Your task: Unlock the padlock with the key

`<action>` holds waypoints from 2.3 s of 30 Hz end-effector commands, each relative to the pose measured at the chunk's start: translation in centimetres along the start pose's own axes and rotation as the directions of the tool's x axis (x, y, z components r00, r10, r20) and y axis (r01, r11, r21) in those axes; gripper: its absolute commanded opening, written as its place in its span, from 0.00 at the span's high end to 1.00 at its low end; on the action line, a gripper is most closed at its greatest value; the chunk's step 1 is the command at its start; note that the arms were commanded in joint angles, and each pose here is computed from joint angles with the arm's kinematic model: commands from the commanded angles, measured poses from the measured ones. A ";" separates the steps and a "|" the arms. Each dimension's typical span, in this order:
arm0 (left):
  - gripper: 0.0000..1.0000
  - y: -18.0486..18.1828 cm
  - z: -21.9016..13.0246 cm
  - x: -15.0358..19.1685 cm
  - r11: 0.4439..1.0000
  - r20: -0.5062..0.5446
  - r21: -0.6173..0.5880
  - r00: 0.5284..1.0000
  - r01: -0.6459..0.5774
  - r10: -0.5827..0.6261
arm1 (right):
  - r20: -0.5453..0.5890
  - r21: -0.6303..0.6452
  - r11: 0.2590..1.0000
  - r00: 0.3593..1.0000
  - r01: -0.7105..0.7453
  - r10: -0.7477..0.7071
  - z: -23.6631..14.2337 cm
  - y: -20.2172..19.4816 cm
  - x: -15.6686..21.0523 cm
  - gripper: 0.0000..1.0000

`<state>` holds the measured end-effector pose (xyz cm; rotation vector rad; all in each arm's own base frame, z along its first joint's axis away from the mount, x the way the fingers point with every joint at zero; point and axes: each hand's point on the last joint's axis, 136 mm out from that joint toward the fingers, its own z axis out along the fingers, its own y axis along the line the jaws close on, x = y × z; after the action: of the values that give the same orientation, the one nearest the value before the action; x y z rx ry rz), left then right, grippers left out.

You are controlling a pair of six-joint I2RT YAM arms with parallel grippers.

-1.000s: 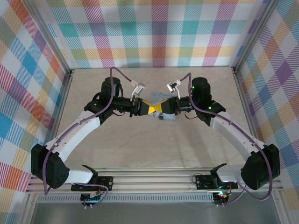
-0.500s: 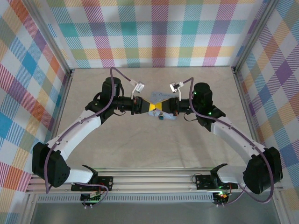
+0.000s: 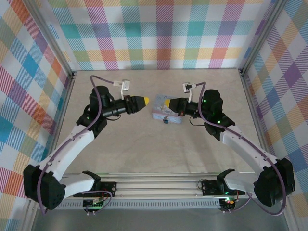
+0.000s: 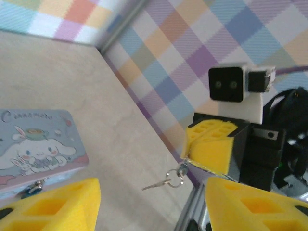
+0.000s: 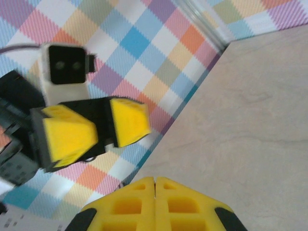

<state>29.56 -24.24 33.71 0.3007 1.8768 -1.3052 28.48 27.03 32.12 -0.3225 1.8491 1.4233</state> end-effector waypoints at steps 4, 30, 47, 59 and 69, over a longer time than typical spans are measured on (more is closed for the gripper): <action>0.37 -1.2 -1.1 0.2 0.998 0.109 -0.066 0.994 -0.012 0.019 | 0.131 0.150 0.988 0.991 -0.030 0.010 -0.8 -1.8 -2.6 1.00; 0.67 -2.7 5.8 1.0 0.856 0.036 0.378 0.919 0.351 -0.393 | 0.029 -0.043 0.996 0.997 -0.073 0.075 1.2 0.8 -1.9 1.00; 0.77 -3.1 6.0 2.0 0.846 -0.003 0.395 0.921 0.358 -0.389 | 0.061 -0.035 0.995 0.994 -0.093 0.095 0.7 0.7 -2.0 1.00; 0.83 -2.9 5.9 2.5 0.841 -0.011 0.396 0.917 0.370 -0.398 | 0.091 -0.015 0.995 0.991 -0.095 0.096 0.3 0.5 -2.3 1.00; 0.79 -3.0 6.3 2.4 0.838 -0.023 0.398 0.918 0.372 -0.396 | 0.072 -0.027 0.994 0.991 -0.108 0.109 0.7 0.4 -2.0 1.00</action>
<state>30.06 -31.22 31.88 0.0235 1.7128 -1.9175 30.00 27.08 32.85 -0.1580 1.8610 1.4915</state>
